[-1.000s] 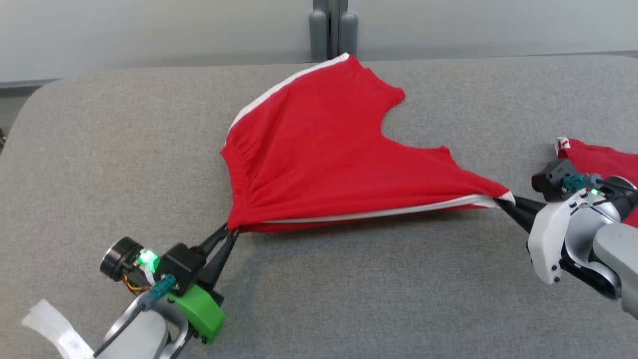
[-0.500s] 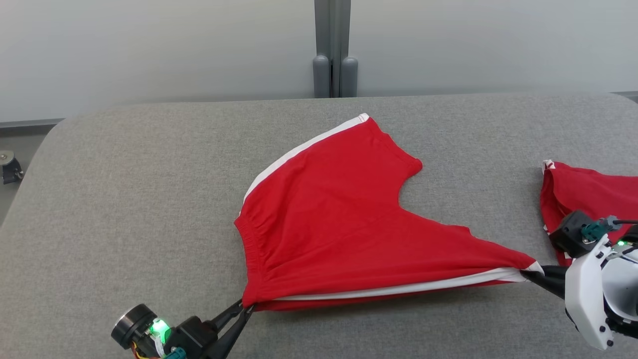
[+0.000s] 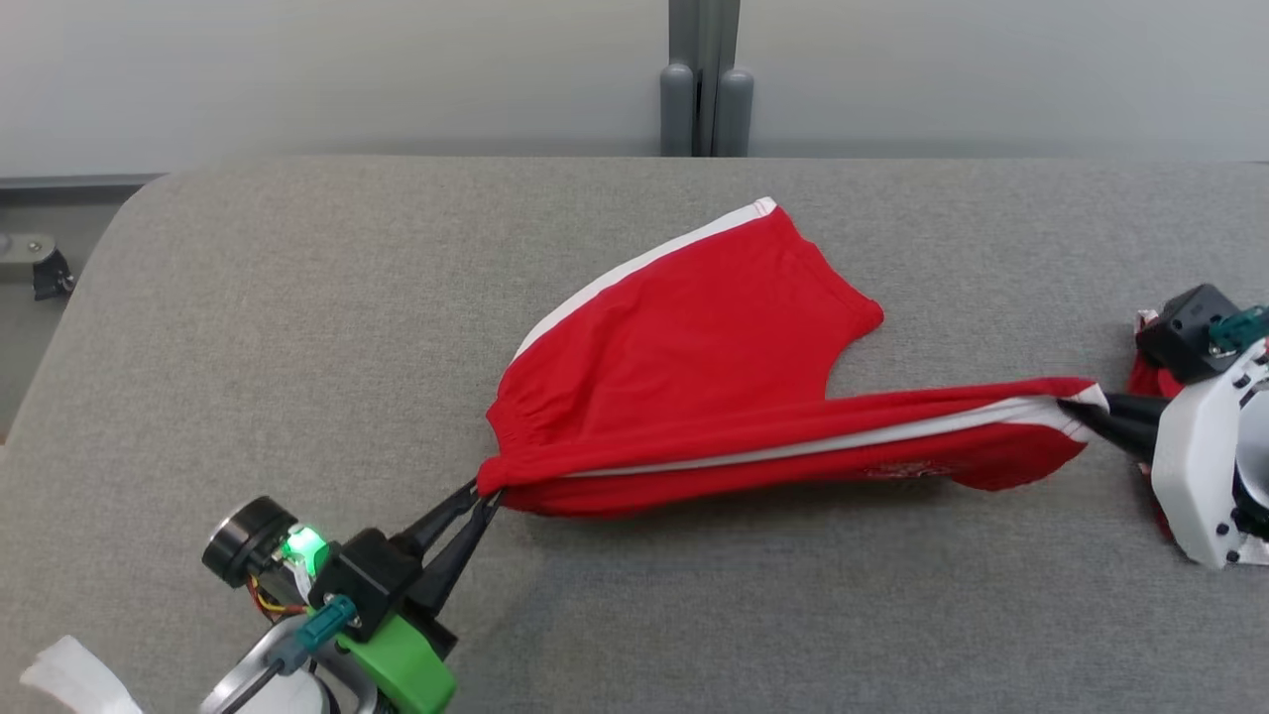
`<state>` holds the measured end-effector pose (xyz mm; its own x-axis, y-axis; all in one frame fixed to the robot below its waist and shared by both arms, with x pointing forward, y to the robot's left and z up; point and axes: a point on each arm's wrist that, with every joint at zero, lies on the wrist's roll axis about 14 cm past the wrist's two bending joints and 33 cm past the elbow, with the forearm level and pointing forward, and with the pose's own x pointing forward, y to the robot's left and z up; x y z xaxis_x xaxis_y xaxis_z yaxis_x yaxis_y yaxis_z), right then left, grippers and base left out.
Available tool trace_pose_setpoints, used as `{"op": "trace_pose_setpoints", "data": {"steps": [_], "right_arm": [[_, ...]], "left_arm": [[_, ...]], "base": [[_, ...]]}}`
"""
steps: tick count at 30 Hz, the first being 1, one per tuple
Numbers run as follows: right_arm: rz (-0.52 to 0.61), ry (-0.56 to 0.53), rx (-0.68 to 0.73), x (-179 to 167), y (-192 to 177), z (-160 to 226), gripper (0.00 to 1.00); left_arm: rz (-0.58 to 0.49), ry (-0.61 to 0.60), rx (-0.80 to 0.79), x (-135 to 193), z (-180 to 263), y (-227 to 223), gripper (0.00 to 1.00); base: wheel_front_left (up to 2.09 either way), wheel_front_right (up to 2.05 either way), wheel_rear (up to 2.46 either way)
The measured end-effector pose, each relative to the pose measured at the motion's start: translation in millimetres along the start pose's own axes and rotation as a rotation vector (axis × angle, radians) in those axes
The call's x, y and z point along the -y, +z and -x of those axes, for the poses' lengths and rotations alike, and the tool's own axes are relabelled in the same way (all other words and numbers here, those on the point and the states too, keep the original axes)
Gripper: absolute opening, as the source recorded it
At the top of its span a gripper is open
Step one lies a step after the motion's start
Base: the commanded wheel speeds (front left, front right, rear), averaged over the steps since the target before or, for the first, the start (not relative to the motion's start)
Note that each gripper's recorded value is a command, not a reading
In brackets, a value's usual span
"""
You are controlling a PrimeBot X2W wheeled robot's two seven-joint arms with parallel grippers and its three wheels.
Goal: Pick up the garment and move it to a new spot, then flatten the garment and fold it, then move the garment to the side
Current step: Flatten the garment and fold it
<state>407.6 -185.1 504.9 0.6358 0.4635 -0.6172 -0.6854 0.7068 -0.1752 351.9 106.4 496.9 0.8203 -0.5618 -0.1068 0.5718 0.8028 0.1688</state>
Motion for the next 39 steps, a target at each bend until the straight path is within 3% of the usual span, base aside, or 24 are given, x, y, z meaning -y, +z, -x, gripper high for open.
{"op": "trace_pose_setpoints", "data": {"steps": [9, 19, 29, 39], "right_arm": [[0.063, -0.009, 0.01, 28, 44, -41, 0.0], [0.067, 0.017, 0.037, 46, 93, -112, 0.0], [0.053, 0.04, -0.011, 55, 98, -183, 0.0], [0.006, 0.054, -0.048, 56, 86, -230, 0.0]], "left_arm": [[0.012, 0.032, 0.04, -20, -29, 7, 0.0], [0.055, 0.091, 0.014, -46, -55, -15, 0.0], [0.099, 0.143, -0.083, -69, -71, -53, 0.0], [0.15, 0.16, -0.139, -72, -73, -76, 0.0]], "base": [[0.0, 0.0, 0.0], [0.0, 0.0, 0.0], [0.0, 0.0, 0.0], [0.0, 0.0, 0.0]]}}
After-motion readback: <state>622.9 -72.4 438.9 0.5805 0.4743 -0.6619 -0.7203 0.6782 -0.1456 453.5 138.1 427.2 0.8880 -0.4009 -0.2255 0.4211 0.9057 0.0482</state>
